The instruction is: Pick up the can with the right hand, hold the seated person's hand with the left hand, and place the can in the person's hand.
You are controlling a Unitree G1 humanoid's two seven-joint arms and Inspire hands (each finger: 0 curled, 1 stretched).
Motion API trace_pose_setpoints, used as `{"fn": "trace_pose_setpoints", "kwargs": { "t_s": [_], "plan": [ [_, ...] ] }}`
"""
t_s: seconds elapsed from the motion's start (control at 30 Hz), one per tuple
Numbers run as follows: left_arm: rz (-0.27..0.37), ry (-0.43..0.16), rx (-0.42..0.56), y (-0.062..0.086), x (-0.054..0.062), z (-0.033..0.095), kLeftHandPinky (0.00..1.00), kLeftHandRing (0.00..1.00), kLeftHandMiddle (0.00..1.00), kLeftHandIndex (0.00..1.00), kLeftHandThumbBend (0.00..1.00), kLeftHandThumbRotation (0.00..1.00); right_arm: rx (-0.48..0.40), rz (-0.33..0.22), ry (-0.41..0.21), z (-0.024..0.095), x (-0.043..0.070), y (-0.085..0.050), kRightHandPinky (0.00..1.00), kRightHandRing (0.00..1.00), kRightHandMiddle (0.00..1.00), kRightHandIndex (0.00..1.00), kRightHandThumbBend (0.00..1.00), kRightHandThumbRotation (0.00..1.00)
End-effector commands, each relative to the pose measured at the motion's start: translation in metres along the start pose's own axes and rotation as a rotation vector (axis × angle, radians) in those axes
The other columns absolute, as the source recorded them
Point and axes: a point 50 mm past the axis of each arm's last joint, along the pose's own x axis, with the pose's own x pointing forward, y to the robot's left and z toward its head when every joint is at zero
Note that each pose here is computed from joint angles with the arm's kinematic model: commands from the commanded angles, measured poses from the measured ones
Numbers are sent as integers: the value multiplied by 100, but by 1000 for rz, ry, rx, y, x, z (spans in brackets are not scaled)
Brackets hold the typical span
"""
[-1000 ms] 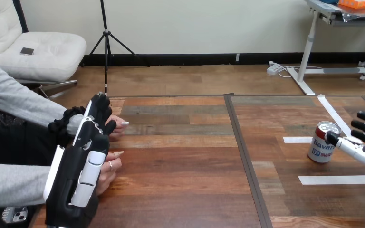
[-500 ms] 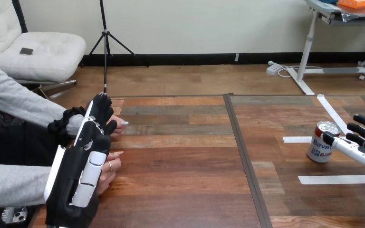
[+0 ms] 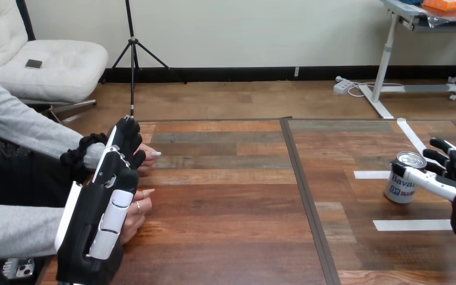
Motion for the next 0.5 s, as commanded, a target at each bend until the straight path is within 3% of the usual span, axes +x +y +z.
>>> {"fn": "trace_pose_setpoints", "kwargs": {
  "t_s": [0.0,0.47],
  "plan": [
    [-9,-71,27,3,12,12,99,100,100,98,66,84,5,5,-67,31,15,8,78,85,86,88,100,17],
    [-15,-77,38,5,12,13,98,100,100,97,67,84,36,35,-41,33,18,20,79,86,86,88,100,19]
  ]
}}
